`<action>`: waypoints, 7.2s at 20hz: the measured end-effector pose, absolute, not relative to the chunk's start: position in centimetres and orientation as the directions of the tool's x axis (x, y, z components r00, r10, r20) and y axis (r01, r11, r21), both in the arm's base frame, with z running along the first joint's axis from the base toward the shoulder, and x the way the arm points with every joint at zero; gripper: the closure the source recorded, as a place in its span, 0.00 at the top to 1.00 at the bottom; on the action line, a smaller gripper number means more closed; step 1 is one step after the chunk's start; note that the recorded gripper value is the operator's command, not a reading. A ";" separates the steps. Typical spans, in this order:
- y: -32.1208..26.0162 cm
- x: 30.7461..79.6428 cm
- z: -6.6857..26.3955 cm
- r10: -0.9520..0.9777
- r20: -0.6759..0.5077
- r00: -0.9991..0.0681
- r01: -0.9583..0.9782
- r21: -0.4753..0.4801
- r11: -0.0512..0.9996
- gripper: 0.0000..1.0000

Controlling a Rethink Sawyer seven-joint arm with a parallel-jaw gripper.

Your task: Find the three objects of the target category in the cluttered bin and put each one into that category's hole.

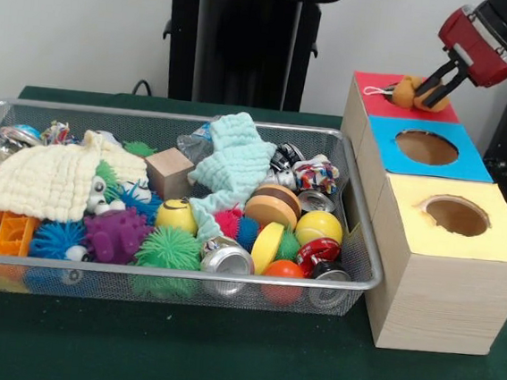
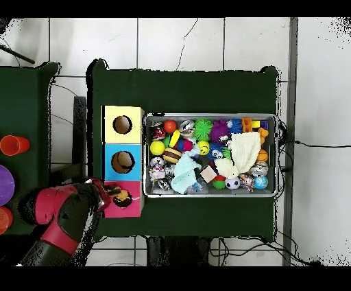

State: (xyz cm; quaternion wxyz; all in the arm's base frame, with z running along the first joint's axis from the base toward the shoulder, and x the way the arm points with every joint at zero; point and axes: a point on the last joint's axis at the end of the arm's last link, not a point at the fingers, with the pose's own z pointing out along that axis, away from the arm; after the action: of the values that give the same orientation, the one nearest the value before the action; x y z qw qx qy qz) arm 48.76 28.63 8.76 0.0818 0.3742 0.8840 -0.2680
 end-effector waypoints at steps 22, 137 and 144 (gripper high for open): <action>26.0 48.3 8.9 0.646 -0.437 -0.626 0.774 -0.244 0.585 0.00; 22.8 43.5 14.9 0.736 -0.359 -0.574 0.817 -0.185 0.547 0.00; 23.0 42.4 15.1 0.734 -0.328 -0.595 0.804 -0.257 0.536 0.00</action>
State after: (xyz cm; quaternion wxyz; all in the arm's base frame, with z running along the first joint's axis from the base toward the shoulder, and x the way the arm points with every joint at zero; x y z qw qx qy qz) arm 42.36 23.02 15.05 0.0902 0.4412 0.8717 -0.1933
